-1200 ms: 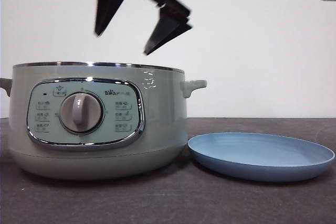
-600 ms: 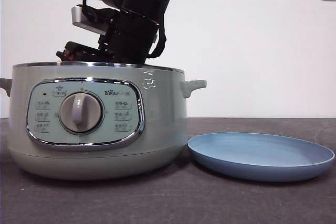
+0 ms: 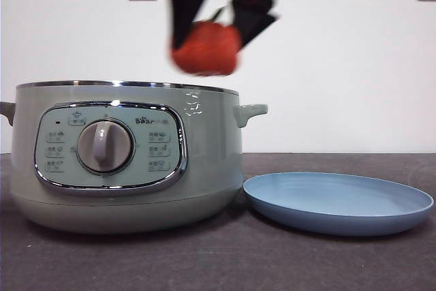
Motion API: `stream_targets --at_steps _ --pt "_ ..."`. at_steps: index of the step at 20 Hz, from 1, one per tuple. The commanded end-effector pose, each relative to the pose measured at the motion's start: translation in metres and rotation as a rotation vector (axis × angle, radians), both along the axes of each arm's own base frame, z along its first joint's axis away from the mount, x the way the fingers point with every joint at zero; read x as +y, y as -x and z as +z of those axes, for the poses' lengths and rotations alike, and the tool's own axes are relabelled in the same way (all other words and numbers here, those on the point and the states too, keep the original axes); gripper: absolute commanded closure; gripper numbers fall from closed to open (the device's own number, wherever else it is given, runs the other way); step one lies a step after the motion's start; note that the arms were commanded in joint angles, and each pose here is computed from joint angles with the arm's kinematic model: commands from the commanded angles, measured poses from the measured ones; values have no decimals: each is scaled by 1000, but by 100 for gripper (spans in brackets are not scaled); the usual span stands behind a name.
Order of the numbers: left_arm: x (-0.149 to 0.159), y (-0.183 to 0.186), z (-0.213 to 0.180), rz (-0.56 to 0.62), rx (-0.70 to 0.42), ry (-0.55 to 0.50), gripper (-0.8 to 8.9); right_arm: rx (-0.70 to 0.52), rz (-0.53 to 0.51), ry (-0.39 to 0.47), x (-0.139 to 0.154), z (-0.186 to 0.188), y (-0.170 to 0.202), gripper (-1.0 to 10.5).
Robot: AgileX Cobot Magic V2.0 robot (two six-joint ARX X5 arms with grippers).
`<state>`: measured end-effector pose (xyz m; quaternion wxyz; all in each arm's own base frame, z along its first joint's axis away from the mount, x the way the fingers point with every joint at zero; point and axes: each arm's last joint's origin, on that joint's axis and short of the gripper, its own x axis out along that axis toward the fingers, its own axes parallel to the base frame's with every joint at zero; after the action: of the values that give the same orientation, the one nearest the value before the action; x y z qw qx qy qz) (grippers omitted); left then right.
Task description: Take the pumpkin out from the steamer,put the pumpkin in the blue plate,close the lid
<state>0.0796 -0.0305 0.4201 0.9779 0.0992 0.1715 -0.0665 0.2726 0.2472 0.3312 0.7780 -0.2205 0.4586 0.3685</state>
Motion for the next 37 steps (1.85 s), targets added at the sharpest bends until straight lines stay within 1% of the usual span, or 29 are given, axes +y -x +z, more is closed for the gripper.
stream_targets --at_steps 1,3,4,5,6,8,9,10,12,15,16,19,20,22,29,30,32,33,34,37 --pt "1 2 9 5 -73 26 822 62 -123 22 -35 15 2 950" --pt "1 2 10 4 -87 34 822 138 -254 52 -66 22 3 950" --pt "1 1 11 4 -96 39 822 160 -335 92 -80 24 4 950" --pt "1 1 12 5 -101 41 822 154 -396 132 -90 24 7 950" --pt "1 1 12 5 -104 43 822 122 -475 175 -101 25 11 950" --pt "1 1 12 2 -103 43 822 42 -591 229 -115 24 23 950" --pt "1 1 12 1 -103 44 822 -5 -634 229 -121 21 31 950" --pt "1 1 12 1 -105 45 822 -50 -652 201 -126 17 39 950" --pt "1 1 12 0 -107 46 822 -125 -657 115 -133 6 53 949" --pt "1 1 13 0 -109 47 822 -207 -659 19 -139 -18 67 949" --pt "1 1 13 0 -110 48 822 -215 -656 -1 -139 -29 67 949" --pt "1 1 13 -1 -110 48 822 -153 -593 -85 -133 -58 62 949" --pt "1 1 13 -1 -110 48 822 -134 -574 -101 -130 -67 59 949" --pt "1 1 13 -1 -110 48 822 -102 -560 -96 -123 -80 49 949" --pt "-6 -12 9 -4 -69 28 822 -5 -537 20 -105 -136 18 945" --pt "-7 -13 9 -15 -64 30 822 12 -534 28 -104 -142 16 945" --pt "-11 -18 8 -32 -50 29 822 76 -502 3 -101 -152 14 935" --pt "-12 -21 7 -39 -44 28 822 95 -494 -3 -100 -154 14 903" --pt "-14 -24 7 -50 -35 29 822 101 -493 -1 -100 -156 13 835" --pt "-18 -32 5 -51 -20 22 822 105 -497 1 -100 -156 13 512"
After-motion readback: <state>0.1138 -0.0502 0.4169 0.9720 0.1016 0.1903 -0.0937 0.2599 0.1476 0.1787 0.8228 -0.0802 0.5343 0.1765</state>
